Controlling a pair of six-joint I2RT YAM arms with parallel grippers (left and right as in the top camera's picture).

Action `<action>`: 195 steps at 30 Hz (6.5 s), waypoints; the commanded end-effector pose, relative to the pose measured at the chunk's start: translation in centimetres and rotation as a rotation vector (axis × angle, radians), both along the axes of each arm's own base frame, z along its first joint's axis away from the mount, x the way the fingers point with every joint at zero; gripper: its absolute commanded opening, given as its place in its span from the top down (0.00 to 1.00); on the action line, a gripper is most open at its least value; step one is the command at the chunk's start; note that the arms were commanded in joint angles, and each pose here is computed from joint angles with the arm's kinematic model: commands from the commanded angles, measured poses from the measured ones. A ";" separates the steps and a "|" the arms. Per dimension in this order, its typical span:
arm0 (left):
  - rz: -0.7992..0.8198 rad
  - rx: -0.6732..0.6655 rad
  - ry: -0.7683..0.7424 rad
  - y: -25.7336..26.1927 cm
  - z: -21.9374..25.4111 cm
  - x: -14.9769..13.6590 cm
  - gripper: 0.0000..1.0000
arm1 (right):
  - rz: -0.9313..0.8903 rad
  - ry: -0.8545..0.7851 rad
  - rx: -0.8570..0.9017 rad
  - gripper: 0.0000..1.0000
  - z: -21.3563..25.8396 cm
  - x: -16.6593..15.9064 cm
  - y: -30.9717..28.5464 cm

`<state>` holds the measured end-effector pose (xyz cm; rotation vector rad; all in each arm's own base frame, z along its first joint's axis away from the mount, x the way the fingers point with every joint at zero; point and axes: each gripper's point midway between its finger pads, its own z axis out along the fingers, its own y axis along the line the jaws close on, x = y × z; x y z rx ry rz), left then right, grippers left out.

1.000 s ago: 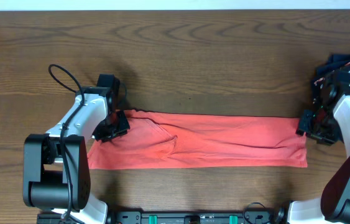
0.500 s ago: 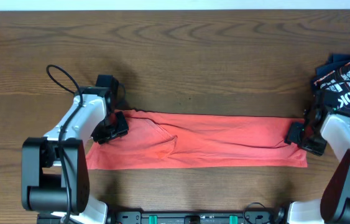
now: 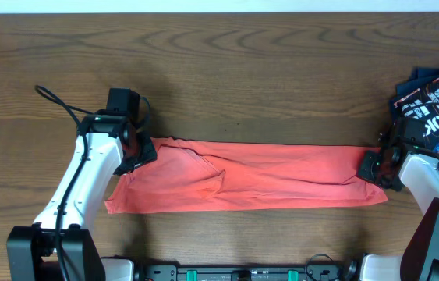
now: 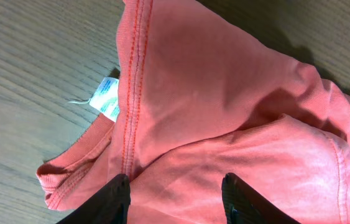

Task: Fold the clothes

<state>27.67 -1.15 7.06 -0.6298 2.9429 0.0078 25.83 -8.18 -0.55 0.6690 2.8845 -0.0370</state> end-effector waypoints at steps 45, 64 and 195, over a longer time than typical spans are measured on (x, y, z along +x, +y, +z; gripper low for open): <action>0.007 0.022 -0.016 0.5 0.9 0.3 0.44 | 0.621 0.131 -0.029 0.99 6.5 3.7 19.9; 0.007 0.022 -0.016 0.5 0.9 0.3 0.44 | 0.727 0.142 0.066 0.97 5.6 2.1 24.5; -0.554 -0.238 0.077 -22.6 4.3 2.4 0.64 | 0.186 0.111 -0.207 0.53 9.2 5.5 8.5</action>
